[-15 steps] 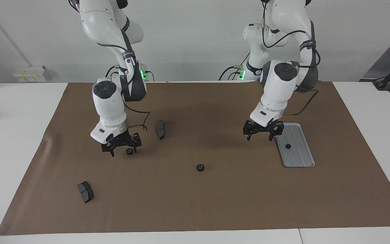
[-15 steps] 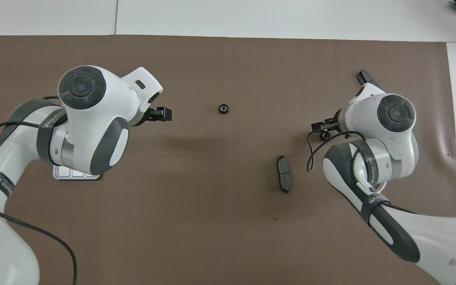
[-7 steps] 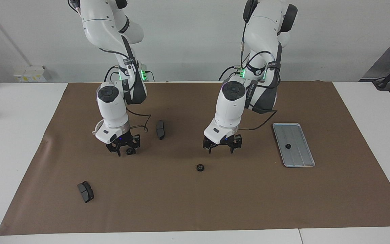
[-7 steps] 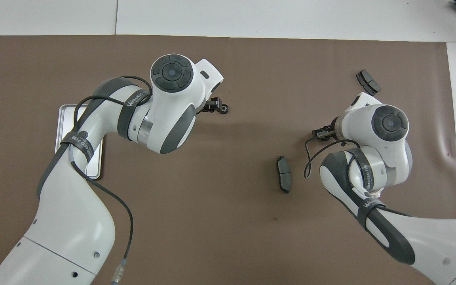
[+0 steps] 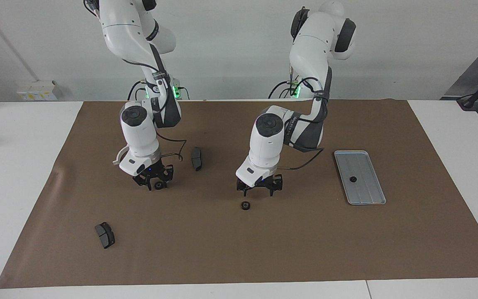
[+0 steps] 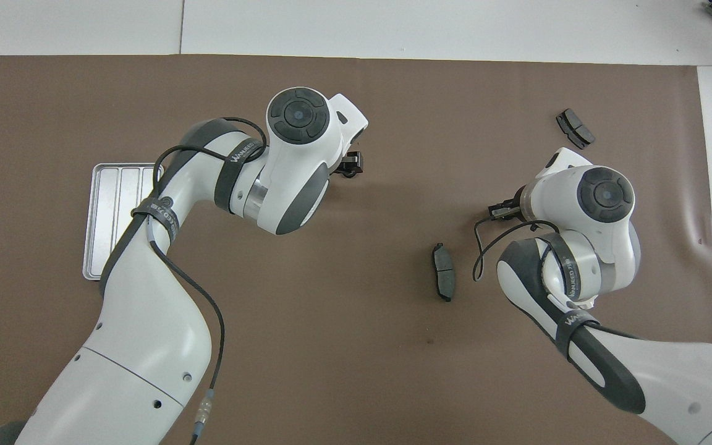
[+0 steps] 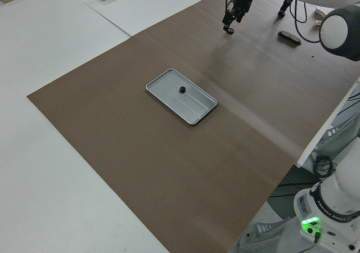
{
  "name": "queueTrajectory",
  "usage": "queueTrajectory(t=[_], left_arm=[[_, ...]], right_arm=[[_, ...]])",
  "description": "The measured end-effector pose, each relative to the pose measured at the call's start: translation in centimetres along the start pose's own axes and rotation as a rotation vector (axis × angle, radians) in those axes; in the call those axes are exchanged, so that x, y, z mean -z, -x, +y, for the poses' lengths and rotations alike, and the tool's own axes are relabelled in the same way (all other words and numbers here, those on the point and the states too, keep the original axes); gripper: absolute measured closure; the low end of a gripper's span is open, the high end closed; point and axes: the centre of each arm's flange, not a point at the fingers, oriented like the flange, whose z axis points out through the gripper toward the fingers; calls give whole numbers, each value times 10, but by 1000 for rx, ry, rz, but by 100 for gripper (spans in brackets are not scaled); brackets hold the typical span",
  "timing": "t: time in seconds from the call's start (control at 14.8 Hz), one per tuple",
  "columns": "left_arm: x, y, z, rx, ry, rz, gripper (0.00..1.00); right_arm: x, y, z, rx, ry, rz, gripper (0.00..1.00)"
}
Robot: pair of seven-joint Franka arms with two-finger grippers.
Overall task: Pick bearing gear from pile to tray
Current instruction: 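Reach and grasp the mid-table bearing with the left gripper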
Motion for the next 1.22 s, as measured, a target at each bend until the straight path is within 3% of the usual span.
queueTrajectory(t=[0.68, 0.81, 0.95, 1.15, 1.22], left_arm=[[-33, -11, 9, -2, 50, 86, 0], [-34, -11, 9, -2, 51, 87, 0], [-33, -11, 9, -2, 52, 88, 0], [-33, -11, 10, -5, 52, 88, 31], [-33, -10, 11, -6, 53, 87, 31]], right_arm=[[-5, 5, 0, 0, -1, -13, 42], [-4, 6, -1, 0, -3, -14, 45], [-2, 5, -4, 3, -5, -12, 62], [-2, 6, -4, 2, -6, -13, 65], [-2, 6, -4, 2, -6, -13, 65]])
